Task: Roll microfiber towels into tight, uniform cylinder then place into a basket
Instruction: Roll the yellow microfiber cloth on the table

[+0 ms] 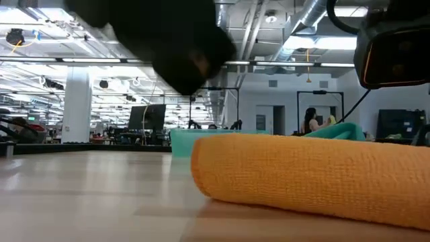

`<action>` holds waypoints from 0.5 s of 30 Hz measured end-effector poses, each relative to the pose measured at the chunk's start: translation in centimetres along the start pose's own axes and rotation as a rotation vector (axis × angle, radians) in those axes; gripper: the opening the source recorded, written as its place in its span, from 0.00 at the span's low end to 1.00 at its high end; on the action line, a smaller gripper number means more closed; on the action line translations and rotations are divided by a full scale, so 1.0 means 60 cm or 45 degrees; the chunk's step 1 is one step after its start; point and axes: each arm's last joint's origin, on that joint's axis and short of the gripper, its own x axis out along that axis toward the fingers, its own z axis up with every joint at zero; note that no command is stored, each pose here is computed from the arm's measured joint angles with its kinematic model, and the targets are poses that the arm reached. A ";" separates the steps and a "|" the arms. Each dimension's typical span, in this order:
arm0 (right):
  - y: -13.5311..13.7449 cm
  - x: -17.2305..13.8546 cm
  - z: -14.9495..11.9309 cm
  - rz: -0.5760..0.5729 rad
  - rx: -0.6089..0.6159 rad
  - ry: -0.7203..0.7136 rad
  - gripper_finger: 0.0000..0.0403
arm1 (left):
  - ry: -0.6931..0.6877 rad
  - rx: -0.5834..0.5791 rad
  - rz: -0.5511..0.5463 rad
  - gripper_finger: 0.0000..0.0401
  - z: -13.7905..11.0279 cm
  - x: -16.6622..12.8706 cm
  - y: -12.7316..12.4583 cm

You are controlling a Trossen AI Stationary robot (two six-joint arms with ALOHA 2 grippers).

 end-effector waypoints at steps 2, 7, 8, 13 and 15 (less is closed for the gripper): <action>0.000 0.000 0.000 0.003 0.011 -0.002 0.03 | 0.061 -0.003 0.013 0.05 -0.013 0.025 0.011; 0.000 0.000 0.000 0.003 0.034 0.001 0.03 | 0.239 0.029 0.232 0.05 -0.007 0.054 0.047; 0.001 0.000 0.000 0.004 0.033 0.001 0.03 | 0.273 0.032 0.270 0.05 -0.005 0.058 0.055; 0.001 0.000 -0.002 -0.002 0.029 0.001 0.02 | 0.265 0.094 0.399 0.05 0.032 0.046 0.052; 0.001 0.000 -0.003 -0.002 0.037 0.002 0.02 | 0.234 0.111 0.442 0.05 0.048 0.041 0.042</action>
